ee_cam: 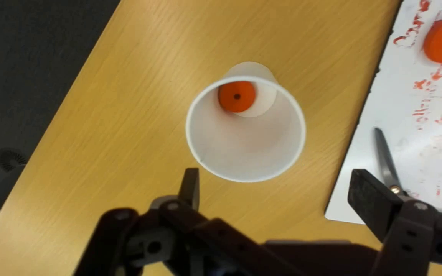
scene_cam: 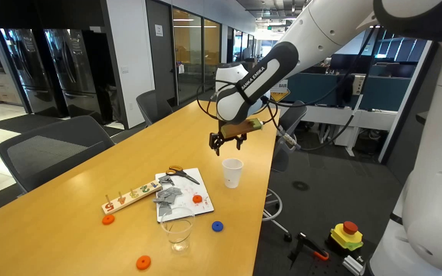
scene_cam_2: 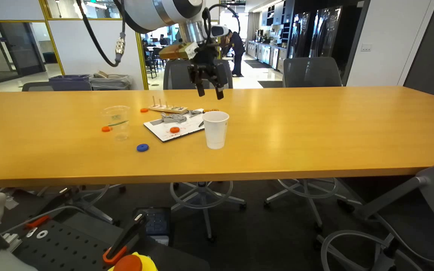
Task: Put the blue ring in the blue cup and orange ring in the white cup
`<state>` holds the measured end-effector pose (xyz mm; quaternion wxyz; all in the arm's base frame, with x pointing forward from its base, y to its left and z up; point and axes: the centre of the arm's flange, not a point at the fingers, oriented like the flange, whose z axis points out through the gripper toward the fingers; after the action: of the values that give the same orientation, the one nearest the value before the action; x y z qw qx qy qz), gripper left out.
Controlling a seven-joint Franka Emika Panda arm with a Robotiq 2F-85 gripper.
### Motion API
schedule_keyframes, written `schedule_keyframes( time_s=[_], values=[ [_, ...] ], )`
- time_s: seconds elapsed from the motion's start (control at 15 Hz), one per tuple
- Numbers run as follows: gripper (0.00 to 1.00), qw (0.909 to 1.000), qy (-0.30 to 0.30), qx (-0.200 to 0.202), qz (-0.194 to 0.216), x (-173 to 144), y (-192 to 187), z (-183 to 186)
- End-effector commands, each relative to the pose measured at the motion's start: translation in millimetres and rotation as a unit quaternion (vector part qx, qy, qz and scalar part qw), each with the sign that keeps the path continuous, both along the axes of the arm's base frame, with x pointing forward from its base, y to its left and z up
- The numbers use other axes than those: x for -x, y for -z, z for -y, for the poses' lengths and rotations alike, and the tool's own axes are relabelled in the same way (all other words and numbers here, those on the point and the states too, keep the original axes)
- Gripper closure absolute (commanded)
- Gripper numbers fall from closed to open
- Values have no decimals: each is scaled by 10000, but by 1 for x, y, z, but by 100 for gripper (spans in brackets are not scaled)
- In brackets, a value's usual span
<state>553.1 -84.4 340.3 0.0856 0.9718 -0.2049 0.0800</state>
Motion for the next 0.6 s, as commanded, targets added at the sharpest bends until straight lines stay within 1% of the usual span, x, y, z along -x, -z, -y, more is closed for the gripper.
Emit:
schedule_keyframes(
  time_s=[0.0, 0.07, 0.2, 0.33, 0.47, 0.53],
  values=[
    [0, 9986, -520, -122, -57, 2, -28, -47],
    [0, 9973, -700, -195, -123, 3, -29, -60],
    [0, 9915, -1187, -414, -326, 11, -22, -91],
    [0, 9824, -1672, -611, -562, 24, -7, -116],
    [0, 9746, -2009, -683, -713, 39, 12, -130],
    [0, 9727, -2100, -625, -762, 47, 22, -136]
  ],
)
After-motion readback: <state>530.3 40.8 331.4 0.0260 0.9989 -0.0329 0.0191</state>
